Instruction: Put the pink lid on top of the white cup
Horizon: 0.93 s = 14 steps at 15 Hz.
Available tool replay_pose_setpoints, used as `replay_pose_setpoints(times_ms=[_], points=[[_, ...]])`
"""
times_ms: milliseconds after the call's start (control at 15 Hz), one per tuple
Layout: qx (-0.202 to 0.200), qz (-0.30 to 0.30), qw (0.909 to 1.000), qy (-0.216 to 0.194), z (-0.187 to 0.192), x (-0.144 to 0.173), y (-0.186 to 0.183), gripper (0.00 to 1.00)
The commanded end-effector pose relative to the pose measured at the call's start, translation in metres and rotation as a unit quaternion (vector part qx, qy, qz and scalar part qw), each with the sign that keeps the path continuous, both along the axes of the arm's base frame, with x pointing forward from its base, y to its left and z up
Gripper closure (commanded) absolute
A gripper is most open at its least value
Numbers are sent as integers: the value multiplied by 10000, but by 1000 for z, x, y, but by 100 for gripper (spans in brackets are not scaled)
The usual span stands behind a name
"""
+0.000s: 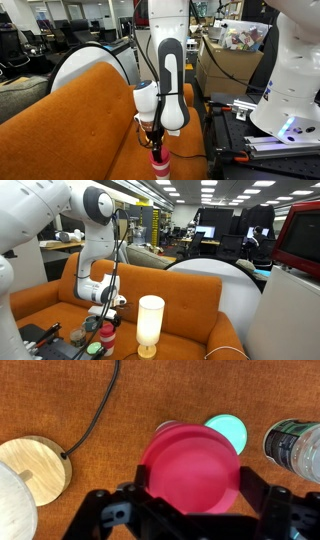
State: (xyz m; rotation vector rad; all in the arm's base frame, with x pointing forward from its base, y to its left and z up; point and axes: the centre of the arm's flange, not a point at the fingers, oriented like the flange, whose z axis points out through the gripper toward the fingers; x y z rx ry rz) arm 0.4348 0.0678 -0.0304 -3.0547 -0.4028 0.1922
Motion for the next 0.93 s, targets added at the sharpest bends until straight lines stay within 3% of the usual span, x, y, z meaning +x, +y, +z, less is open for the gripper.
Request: replay_pose_setpoints(times_ms=[0, 200, 267, 333, 867], points=[[56, -17, 9999, 117, -5, 5, -2, 35], [51, -25, 9999, 150, -7, 6, -3, 35], [49, -33, 9999, 161, -7, 7, -2, 13], [43, -41, 9998, 169, -7, 7, -2, 2], [78, -147, 9997, 172, 2, 10, -1, 0]])
